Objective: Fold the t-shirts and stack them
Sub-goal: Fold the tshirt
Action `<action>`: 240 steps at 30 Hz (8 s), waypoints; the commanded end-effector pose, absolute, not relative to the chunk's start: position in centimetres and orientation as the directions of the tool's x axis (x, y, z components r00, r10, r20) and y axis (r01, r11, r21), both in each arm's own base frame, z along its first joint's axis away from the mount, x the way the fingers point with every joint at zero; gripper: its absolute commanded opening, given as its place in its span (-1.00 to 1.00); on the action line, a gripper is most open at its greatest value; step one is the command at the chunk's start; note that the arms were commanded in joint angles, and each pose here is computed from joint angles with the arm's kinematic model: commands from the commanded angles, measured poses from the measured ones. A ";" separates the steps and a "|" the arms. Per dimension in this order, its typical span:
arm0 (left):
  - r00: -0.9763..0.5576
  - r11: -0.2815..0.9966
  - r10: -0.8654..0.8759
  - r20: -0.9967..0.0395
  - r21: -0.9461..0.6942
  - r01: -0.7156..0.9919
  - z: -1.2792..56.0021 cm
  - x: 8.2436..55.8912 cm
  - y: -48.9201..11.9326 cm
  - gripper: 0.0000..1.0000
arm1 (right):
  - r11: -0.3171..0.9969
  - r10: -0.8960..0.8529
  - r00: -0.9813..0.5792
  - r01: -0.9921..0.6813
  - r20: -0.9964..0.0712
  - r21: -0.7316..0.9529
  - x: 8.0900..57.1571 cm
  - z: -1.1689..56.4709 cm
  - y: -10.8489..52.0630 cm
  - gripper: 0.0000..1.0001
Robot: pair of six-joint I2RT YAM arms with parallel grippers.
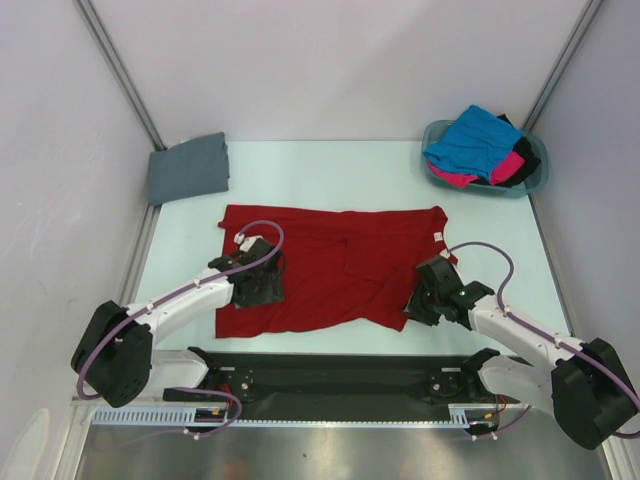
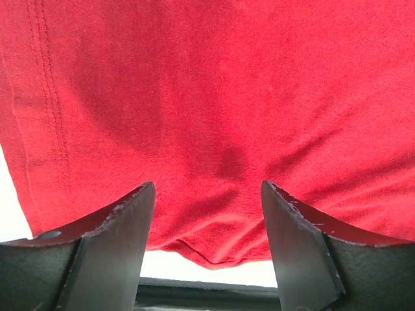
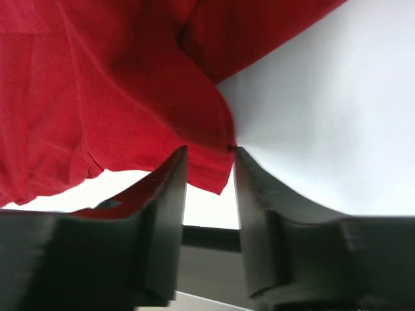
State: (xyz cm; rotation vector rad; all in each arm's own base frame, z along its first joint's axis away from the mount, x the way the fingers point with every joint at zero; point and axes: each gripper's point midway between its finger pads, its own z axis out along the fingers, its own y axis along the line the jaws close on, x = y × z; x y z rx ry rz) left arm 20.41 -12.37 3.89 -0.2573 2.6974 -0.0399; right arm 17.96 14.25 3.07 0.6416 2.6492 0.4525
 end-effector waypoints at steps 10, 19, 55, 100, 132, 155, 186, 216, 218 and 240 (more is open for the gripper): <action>-0.898 0.986 -0.167 -0.407 -0.064 -0.155 3.5 20.9 -12.8 0.45 | 0.818 0.445 -0.819 0.206 -0.363 0.538 21.1 8.6 17.9 -1.00; -0.905 0.988 -0.153 -0.398 -0.055 -0.143 3.3 21.2 -13.2 0.45 | 0.832 0.403 -0.786 0.100 -0.469 0.546 25.0 14.0 19.2 -1.00; -0.927 0.992 -0.126 -0.354 -0.019 -0.127 2.1 21.2 -13.3 0.46 | 0.874 0.461 -0.764 0.303 -0.452 0.379 30.0 9.0 13.3 -0.12; -0.940 0.993 -0.106 -0.324 0.014 -0.117 1.2 20.9 -13.0 0.46 | 0.827 0.561 -0.635 0.399 -0.531 0.397 29.2 10.5 9.8 -1.00; -0.951 0.993 -0.090 -0.295 0.044 -0.108 0.3 20.8 -12.9 0.45 | 0.857 0.515 -0.525 0.320 -0.678 0.403 35.7 13.2 9.7 -1.00; -0.964 0.994 -0.078 -0.253 0.054 -0.094 -0.9 20.6 -13.3 0.45 | 0.873 0.487 -0.565 0.327 -0.666 0.361 32.6 13.4 9.2 -1.00; -0.964 0.996 -0.074 -0.256 0.036 -0.086 -0.5 21.1 -13.9 0.44 | 0.953 0.293 -0.779 0.191 -0.554 0.236 32.8 9.6 12.5 0.06; -0.952 0.999 -0.039 -0.305 0.022 -0.048 0.5 22.1 -14.2 0.42 | 0.907 0.383 -0.796 0.419 -0.468 0.030 21.6 5.6 8.9 -0.24; -0.950 0.999 -0.041 -0.310 0.021 -0.050 0.6 22.1 -14.1 0.42 | 0.913 0.376 -0.795 0.407 -0.476 0.041 22.6 5.5 9.5 -0.21; -0.773 0.925 -0.363 -0.521 -0.099 -0.367 7.1 17.6 -9.3 0.47 | 0.691 0.008 -0.932 -0.258 -0.363 0.675 25.1 11.8 31.0 -0.05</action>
